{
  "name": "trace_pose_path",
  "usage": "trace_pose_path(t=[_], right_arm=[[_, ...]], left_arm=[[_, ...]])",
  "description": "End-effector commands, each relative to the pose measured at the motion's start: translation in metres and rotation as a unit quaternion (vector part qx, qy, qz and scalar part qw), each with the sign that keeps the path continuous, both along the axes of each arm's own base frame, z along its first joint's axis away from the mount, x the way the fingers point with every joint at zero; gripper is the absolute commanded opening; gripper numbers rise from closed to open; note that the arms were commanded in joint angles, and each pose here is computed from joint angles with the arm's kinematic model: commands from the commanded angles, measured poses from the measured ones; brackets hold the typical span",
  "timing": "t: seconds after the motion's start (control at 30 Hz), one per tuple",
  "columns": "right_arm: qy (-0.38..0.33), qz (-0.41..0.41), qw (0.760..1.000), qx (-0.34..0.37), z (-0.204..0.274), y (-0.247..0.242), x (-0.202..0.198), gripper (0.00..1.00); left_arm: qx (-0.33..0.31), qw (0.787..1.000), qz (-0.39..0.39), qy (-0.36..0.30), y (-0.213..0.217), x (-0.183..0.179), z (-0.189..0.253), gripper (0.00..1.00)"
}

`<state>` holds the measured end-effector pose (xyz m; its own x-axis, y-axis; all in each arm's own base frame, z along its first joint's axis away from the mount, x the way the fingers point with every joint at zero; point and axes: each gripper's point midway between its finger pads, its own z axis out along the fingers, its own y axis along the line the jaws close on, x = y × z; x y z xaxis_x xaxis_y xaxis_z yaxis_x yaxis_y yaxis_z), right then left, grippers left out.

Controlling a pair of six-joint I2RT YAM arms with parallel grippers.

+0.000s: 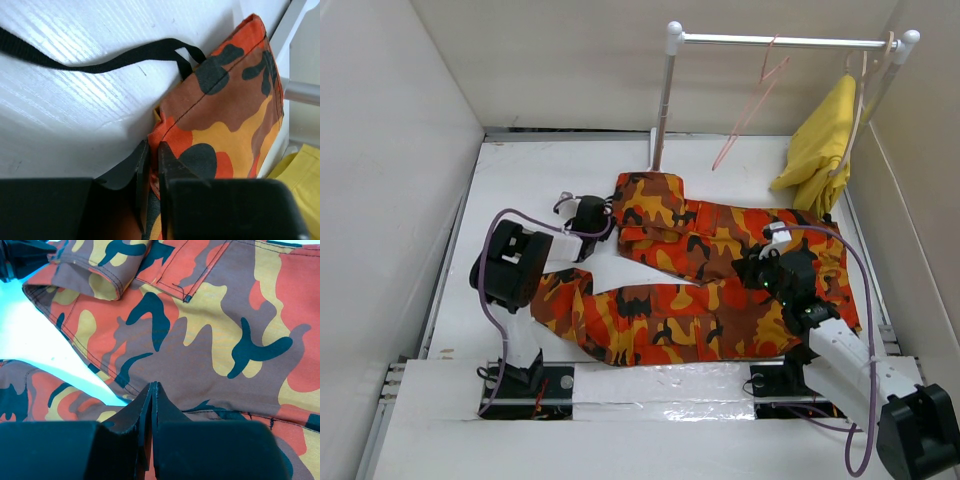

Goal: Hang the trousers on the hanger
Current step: Flatten out the trousers at the center of the board.

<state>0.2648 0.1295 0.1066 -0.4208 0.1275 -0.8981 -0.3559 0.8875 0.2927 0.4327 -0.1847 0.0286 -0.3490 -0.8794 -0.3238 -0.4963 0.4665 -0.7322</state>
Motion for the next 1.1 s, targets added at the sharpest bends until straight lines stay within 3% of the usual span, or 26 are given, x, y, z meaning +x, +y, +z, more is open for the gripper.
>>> trace_pose_path(t=[0.0,0.1,0.27,0.4,0.53,0.63,0.8,0.83,0.87,0.97,1.07], right_arm=[[-0.043,0.010,0.999,0.008,0.022,0.007,0.008,0.06],[-0.043,0.014,0.999,0.009,0.024,0.008,0.008,0.06],[-0.046,0.013,0.999,0.009,0.025,0.007,0.008,0.07],[-0.049,0.017,0.999,0.011,0.028,0.008,0.006,0.09],[-0.053,0.015,0.998,0.013,0.030,0.007,0.006,0.10],[-0.053,0.024,0.998,0.014,0.031,0.011,0.004,0.10],[-0.050,0.026,0.998,0.015,0.030,0.013,0.005,0.11],[-0.050,0.030,0.998,0.015,0.030,0.014,0.005,0.11],[-0.050,0.030,0.998,0.015,0.030,0.014,0.005,0.12],[-0.052,0.028,0.998,0.016,0.032,0.014,0.007,0.20],[-0.051,0.050,0.997,0.018,0.031,0.024,0.004,0.32]], left_arm=[[0.010,1.000,0.001,0.004,0.003,0.002,-0.003,0.02],[0.041,0.999,-0.002,-0.003,0.009,0.007,0.012,0.00],[0.088,0.994,0.007,-0.061,0.035,0.040,0.093,0.00],[0.163,0.982,0.030,-0.089,0.089,0.051,0.158,0.00],[0.202,0.968,0.105,-0.109,0.188,0.051,0.221,0.00],[0.231,0.958,0.138,-0.101,0.238,0.032,0.235,0.00],[0.282,0.930,0.236,-0.006,0.336,-0.018,0.200,0.02],[0.286,0.926,0.248,0.005,0.346,-0.026,0.195,0.13],[0.288,0.923,0.255,0.024,0.355,-0.036,0.179,0.37],[0.274,0.927,0.256,0.022,0.366,-0.045,0.171,0.70],[0.262,0.938,0.226,-0.007,0.355,-0.036,0.183,0.71]])
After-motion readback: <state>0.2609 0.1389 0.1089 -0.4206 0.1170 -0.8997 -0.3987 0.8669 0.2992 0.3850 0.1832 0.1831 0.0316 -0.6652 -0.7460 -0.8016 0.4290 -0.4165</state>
